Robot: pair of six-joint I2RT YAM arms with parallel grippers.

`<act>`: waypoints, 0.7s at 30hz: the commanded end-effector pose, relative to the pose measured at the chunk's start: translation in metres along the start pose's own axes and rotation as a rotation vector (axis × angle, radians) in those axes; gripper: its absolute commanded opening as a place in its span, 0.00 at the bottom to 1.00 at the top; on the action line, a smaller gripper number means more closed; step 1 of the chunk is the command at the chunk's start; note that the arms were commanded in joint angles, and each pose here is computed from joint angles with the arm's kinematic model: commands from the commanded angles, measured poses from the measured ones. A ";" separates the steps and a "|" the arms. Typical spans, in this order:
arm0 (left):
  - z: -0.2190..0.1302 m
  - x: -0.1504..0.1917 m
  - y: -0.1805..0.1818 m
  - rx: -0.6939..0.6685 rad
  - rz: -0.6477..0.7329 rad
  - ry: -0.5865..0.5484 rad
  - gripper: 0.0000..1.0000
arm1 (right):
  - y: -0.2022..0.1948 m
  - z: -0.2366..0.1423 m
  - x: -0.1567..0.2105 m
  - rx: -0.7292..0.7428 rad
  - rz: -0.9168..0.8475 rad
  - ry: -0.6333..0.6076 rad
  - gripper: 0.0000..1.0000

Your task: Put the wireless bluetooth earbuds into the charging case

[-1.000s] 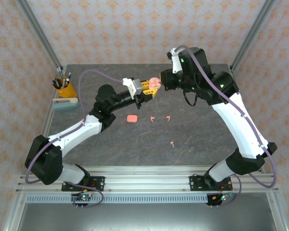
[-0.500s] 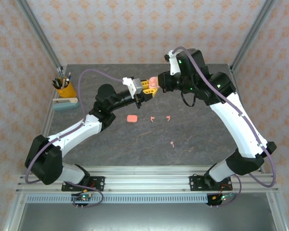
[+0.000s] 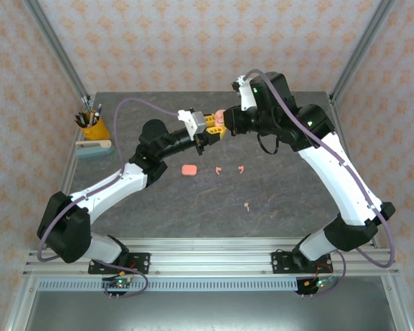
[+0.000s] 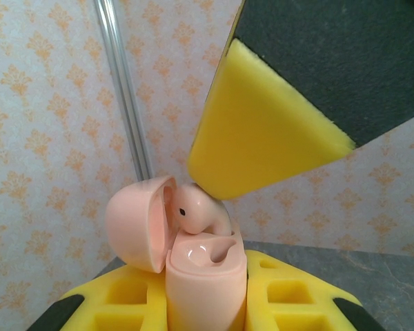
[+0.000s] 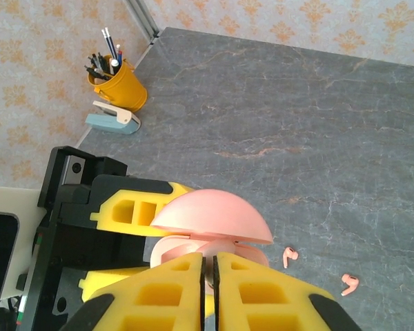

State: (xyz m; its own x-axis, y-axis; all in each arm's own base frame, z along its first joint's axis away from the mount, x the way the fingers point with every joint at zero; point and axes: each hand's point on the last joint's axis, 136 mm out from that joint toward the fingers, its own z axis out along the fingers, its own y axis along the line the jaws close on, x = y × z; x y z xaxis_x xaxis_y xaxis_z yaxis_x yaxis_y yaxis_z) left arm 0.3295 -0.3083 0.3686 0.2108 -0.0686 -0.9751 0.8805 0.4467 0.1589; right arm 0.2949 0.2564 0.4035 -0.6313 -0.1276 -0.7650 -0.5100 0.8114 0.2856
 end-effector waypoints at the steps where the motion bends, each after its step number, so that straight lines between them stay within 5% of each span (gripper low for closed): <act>1: 0.005 -0.028 0.000 0.007 0.038 -0.069 0.00 | 0.003 -0.003 0.008 -0.021 -0.023 0.029 0.13; 9: 0.005 -0.027 -0.001 0.007 0.033 -0.063 0.00 | -0.021 -0.015 -0.006 0.100 0.008 -0.038 0.35; 21: 0.004 -0.025 -0.001 0.007 0.032 -0.056 0.00 | -0.012 -0.033 -0.024 0.022 0.092 -0.108 0.56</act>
State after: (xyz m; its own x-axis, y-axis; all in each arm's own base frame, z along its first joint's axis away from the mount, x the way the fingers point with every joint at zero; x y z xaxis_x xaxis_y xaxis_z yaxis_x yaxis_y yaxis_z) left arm 0.3296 -0.3084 0.3755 0.2229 -0.0756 -0.9719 0.8784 0.4479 0.1666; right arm 0.3037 0.2333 0.4158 -0.6344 -0.0378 -0.7721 -0.4307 0.8467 0.3124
